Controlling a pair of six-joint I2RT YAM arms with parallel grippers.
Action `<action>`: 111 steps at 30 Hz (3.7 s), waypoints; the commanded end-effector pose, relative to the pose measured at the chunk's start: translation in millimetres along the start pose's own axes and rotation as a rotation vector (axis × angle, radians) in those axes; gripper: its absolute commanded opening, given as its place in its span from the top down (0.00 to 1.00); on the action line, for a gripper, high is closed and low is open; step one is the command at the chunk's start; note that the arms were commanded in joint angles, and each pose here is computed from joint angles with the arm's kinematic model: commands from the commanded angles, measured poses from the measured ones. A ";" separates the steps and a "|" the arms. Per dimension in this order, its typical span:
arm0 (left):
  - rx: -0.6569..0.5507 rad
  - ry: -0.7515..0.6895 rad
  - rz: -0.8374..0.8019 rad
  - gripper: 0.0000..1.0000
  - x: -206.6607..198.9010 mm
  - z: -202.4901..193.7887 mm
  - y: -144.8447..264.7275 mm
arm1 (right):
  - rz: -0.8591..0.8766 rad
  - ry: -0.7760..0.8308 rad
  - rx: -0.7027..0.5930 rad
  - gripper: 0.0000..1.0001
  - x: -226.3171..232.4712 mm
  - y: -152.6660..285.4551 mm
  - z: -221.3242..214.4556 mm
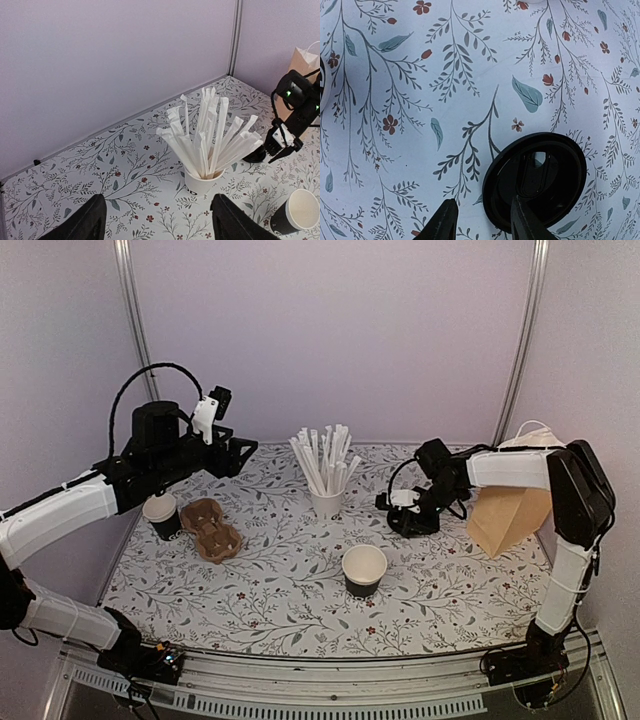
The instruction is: Pack the takeout coffee
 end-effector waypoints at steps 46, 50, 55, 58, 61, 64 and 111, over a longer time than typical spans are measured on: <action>-0.305 -0.143 -0.139 0.21 -20.8 -8.8 31.8 | 0.154 -0.118 -0.324 0.93 57.0 126.1 19.3; -0.379 -0.138 -0.233 0.00 -36.6 -2.9 34.6 | 0.218 -0.052 -0.527 0.93 72.4 160.6 31.1; -0.459 -0.128 -0.294 0.00 -68.0 21.6 38.9 | 0.318 -0.006 -0.677 0.93 75.7 193.7 51.8; -0.504 -0.067 -0.335 0.00 -82.2 29.3 32.5 | 0.361 0.025 -0.755 0.92 76.4 205.4 59.8; -0.588 0.016 -0.375 0.00 -98.9 34.3 29.9 | 0.448 0.046 -0.822 0.92 77.1 217.8 69.3; -0.685 0.075 -0.415 0.00 -124.0 39.4 29.5 | 0.529 0.053 -0.869 0.92 77.6 228.0 76.0; -0.726 -0.064 -0.425 0.02 -241.7 49.9 -37.2 | 0.723 0.040 -0.950 0.88 86.0 240.4 77.4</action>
Point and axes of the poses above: each gripper's point midway between its finger pads, its own y axis back along the fingers, its own x axis along the line the jaws close on, z = x × y, the point moved 10 cm from there along y, back along the fingers, and after that the axes turned 8 degrees about -y, right-handed, at the moved point
